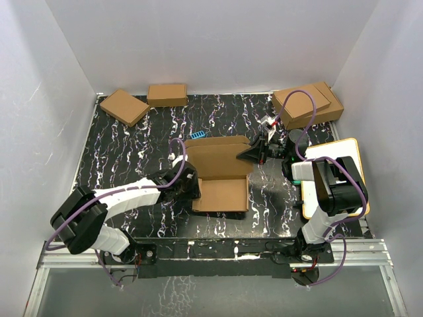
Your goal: Fold the paper box
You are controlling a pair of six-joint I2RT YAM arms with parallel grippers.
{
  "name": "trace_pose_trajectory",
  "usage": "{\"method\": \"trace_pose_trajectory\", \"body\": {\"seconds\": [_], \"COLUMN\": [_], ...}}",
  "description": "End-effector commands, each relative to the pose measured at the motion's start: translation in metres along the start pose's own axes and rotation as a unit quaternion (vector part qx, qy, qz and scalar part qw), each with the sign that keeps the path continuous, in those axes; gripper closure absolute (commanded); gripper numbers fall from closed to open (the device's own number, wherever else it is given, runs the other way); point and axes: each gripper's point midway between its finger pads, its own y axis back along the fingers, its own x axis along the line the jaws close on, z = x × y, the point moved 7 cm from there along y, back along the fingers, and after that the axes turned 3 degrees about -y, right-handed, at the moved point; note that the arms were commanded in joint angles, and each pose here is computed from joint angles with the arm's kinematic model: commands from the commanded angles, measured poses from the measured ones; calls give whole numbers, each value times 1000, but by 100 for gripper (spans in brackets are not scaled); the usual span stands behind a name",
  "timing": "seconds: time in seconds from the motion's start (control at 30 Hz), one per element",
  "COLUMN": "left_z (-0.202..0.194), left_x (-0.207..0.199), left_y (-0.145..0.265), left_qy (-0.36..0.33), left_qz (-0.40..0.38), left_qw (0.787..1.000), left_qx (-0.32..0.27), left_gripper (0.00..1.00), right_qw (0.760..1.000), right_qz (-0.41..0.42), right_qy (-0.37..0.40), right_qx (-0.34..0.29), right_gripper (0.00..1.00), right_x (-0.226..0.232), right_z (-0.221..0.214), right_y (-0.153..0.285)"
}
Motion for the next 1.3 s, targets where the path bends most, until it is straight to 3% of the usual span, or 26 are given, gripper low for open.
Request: {"method": "trace_pose_trajectory", "body": {"seconds": [0.0,0.2,0.33,0.5,0.63,0.73,0.83,1.0,1.27], "left_z": [-3,-2,0,3,4,7,9,13,20], "left_x": [3,6,7,6,5,3,3,-1,-1], "left_y": [0,-3,-5,-7,-7,-5,-3,-1,7], "left_qy": [-13,-20,-23,-24,-22,-29,-33,-39,-29], "left_qz": [-11,-3,11,19,15,3,-3,-9,-20], "left_qw": [1000,1000,999,999,999,999,998,998,998], "left_qx": [-12,-21,-21,-24,-28,-41,-53,-53,-59], "left_gripper": [46,53,62,80,87,86,76,70,68], "right_qw": [998,998,998,998,998,998,998,998,998], "right_qz": [11,12,13,16,18,20,20,20,21], "right_qy": [60,60,61,63,63,64,64,64,64], "right_qx": [-14,-15,-16,-16,-16,-15,-16,-15,-15], "right_gripper": [92,92,92,92,92,92,92,92,92], "right_x": [3,4,4,6,7,8,8,8,8], "right_z": [11,12,12,13,12,12,12,12,12], "right_y": [0,0,0,-1,-2,-3,-3,-3,-3]}}
